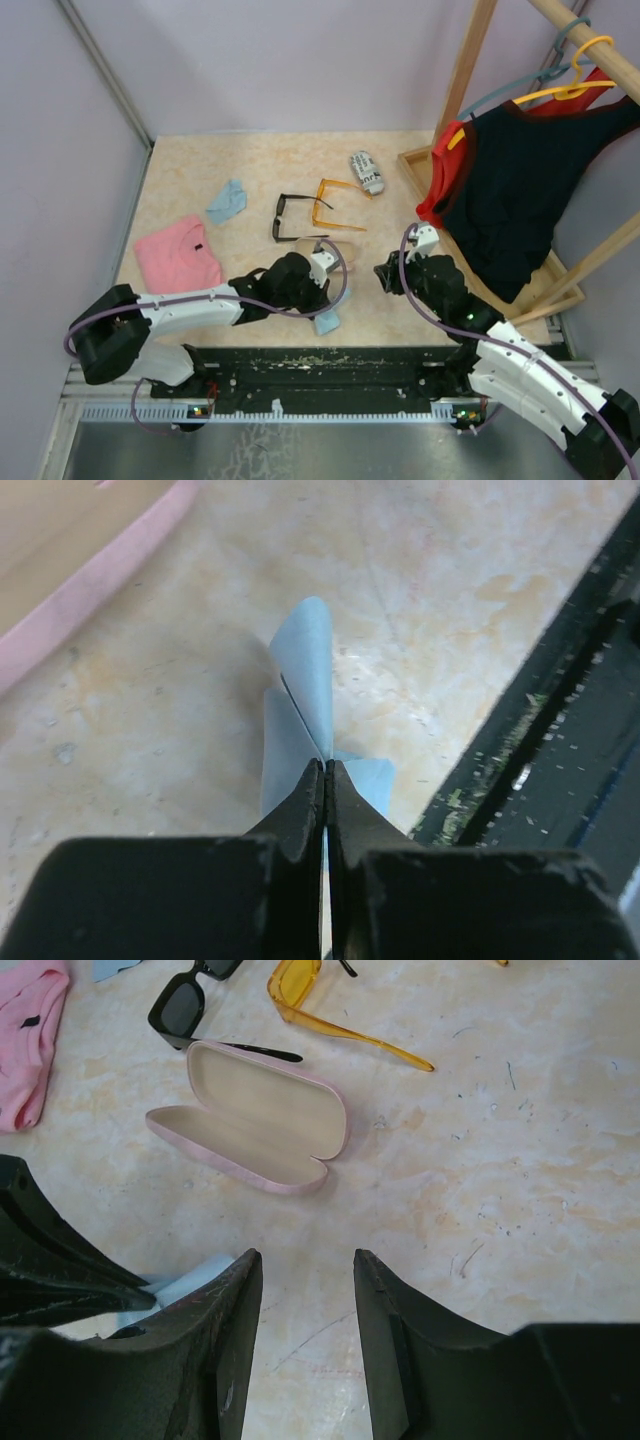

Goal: Organize the sunglasses
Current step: Place the glasses cleaning cloth at the center of the board.

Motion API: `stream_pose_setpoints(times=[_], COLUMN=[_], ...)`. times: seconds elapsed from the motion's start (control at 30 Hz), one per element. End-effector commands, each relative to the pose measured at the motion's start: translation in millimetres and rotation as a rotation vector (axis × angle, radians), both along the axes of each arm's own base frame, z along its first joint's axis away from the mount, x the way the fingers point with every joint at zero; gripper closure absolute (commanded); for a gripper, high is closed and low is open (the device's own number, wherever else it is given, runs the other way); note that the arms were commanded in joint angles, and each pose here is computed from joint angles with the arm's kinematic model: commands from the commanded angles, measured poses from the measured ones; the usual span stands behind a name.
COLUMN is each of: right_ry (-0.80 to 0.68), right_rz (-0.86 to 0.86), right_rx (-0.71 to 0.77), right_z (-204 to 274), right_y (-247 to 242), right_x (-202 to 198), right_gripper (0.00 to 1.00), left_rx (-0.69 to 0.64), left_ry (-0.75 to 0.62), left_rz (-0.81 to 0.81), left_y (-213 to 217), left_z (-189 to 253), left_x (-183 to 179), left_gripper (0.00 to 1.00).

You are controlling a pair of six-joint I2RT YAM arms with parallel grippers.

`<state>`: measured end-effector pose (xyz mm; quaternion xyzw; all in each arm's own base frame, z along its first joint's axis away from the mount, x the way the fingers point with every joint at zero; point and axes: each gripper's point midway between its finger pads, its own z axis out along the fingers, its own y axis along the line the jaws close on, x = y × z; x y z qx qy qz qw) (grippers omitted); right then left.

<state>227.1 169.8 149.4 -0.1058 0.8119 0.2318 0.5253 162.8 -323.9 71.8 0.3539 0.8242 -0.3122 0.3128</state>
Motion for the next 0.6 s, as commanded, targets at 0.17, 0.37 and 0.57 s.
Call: stream_pose_setpoints(times=[0.17, 0.37, 0.57], right_ry=[-0.042, -0.042, -0.02], right_rz=[0.022, 0.032, 0.019], right_rx=[0.055, 0.058, 0.08], right_z=[21, 21, 18], right_y=[10, 13, 14], right_x=[6, 6, 7], right_gripper=[0.57, 0.54, 0.48], left_rx=[0.114, 0.157, 0.151], left_ry=[-0.095, -0.072, -0.083], left_rz=[0.245, 0.276, 0.345], left_y=[44, 53, 72], left_z=[-14, -25, -22], left_x=[37, 35, 33], left_gripper=[0.99, 0.93, 0.71])
